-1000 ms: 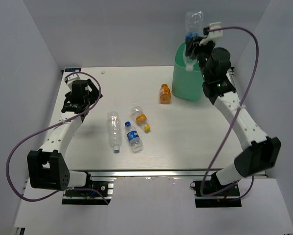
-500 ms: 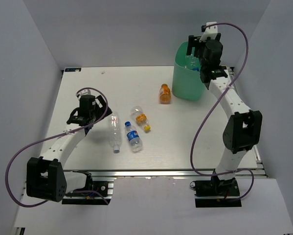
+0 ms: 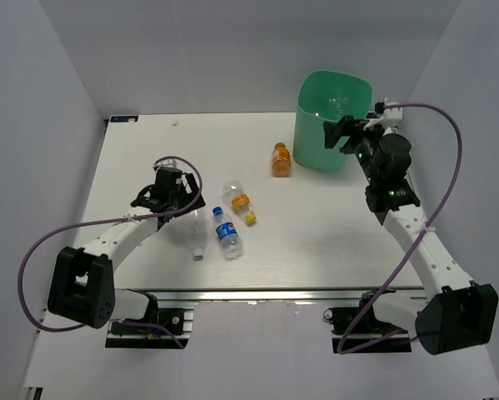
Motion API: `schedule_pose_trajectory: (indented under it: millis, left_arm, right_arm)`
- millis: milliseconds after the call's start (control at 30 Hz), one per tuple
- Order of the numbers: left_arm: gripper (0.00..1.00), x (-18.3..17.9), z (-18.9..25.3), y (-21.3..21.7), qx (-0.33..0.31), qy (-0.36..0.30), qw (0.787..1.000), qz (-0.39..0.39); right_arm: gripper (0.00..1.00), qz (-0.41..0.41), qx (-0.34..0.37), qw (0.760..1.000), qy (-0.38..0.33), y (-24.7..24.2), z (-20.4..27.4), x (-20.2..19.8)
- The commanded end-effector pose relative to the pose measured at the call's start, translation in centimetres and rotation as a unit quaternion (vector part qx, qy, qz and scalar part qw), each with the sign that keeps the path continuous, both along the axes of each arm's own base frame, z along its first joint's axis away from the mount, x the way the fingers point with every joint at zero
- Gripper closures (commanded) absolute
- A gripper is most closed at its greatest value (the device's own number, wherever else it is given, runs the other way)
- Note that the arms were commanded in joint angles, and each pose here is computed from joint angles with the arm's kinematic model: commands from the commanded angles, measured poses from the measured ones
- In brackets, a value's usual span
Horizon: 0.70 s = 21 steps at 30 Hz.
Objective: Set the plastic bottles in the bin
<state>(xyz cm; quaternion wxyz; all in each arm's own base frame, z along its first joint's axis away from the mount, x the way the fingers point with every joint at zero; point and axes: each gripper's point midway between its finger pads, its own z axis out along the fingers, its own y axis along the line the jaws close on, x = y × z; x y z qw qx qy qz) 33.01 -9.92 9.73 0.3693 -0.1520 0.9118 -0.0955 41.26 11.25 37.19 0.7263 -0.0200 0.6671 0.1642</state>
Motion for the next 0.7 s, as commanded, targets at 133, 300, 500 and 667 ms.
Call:
schedule_pose_trajectory:
  millis: [133, 300, 500, 667]
  left_arm:
    - [0.02, -0.2, -4.1, -1.5, -0.004, 0.042, 0.998, -0.037]
    - [0.18, 0.1, -3.6, 0.1, 0.025, 0.051, 0.998, 0.008]
    - [0.53, 1.4, 3.5, 2.6, 0.046, -0.033, 0.995, 0.078]
    - [0.54, 2.4, 10.4, 1.7, 0.004, -0.124, 0.990, 0.063]
  right_arm:
    - [0.11, 0.128, 0.071, 0.987, 0.070, 3.7, -5.7, -5.6]
    - [0.11, 0.220, 0.062, 0.969, 0.091, 6.1, -6.2, -8.6]
    - [0.11, 0.375, 0.000, 0.924, 0.073, 11.4, -5.4, -14.0]
    - [0.11, 0.449, -0.024, 0.889, 0.082, 15.5, -6.0, -16.5]
